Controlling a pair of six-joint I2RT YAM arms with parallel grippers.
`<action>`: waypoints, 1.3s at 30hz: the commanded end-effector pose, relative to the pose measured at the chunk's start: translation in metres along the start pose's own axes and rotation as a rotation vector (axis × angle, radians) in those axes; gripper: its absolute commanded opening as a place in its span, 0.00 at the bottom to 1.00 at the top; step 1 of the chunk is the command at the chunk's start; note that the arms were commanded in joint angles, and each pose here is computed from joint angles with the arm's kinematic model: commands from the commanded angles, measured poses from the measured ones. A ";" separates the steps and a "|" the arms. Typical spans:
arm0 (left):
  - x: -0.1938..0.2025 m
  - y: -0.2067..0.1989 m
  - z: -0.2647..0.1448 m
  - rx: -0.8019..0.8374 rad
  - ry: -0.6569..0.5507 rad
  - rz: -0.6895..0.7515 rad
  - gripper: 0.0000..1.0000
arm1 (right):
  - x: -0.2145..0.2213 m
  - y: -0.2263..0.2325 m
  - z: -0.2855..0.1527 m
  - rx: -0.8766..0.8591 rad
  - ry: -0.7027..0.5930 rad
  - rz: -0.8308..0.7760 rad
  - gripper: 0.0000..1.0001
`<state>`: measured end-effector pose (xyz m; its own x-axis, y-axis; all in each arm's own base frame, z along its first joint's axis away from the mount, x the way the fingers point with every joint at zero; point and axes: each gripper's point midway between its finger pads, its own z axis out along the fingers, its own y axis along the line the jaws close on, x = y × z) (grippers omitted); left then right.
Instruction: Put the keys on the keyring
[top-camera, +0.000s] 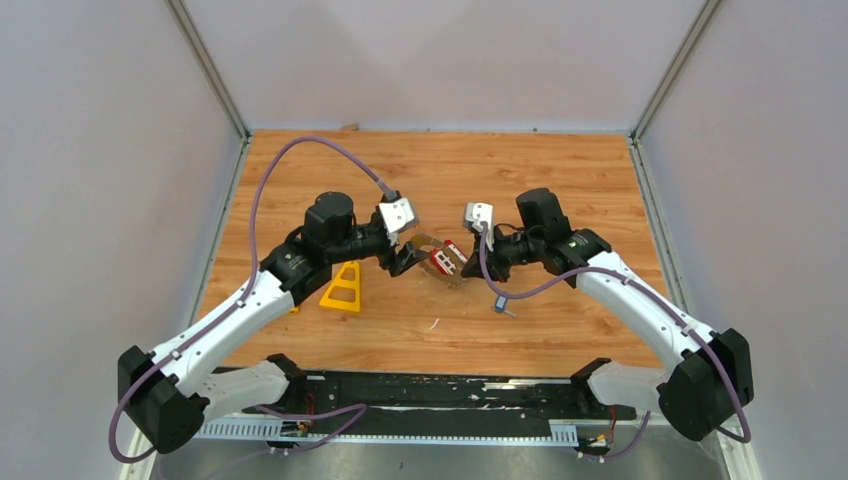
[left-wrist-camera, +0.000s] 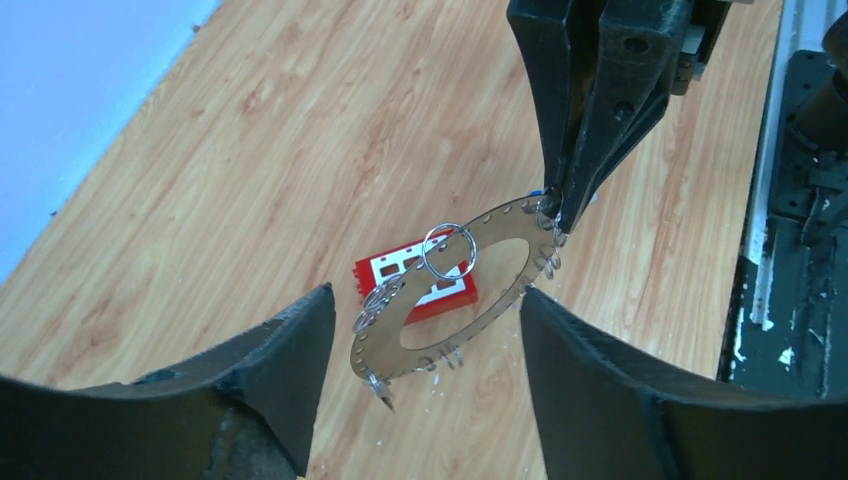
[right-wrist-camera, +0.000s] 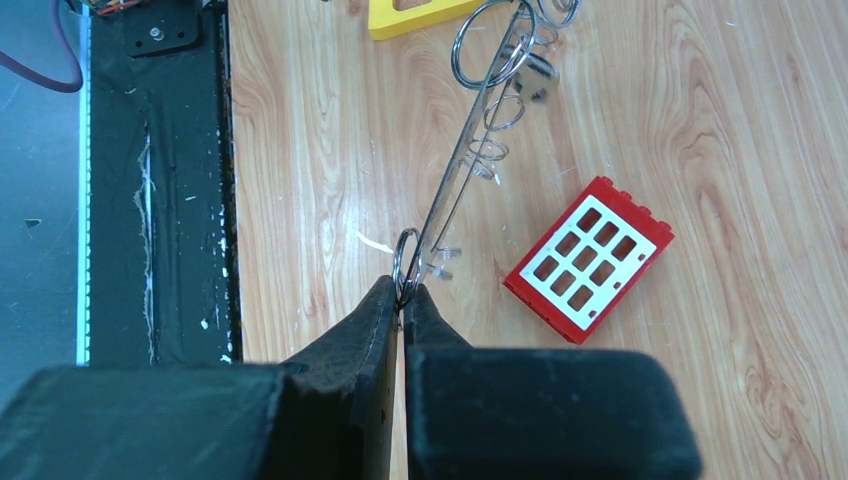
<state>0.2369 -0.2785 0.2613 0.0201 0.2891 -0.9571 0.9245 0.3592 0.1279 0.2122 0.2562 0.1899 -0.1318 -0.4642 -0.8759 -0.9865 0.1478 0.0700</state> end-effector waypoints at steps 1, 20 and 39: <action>-0.022 -0.004 -0.014 0.040 -0.034 0.145 0.78 | -0.024 0.009 -0.005 -0.048 -0.079 -0.040 0.00; 0.021 -0.056 0.018 0.328 0.111 0.891 0.64 | -0.046 0.015 0.021 -0.268 -0.124 0.187 0.00; 0.049 -0.047 0.032 0.312 0.234 1.034 0.41 | -0.030 0.019 0.028 -0.310 -0.103 0.206 0.00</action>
<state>0.2014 -0.3073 0.1926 0.7803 0.4967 -0.3800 0.5926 -0.3928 0.7032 0.1991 0.2919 0.1858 -0.4034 -0.3998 -0.8231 -0.8989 0.0051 0.4381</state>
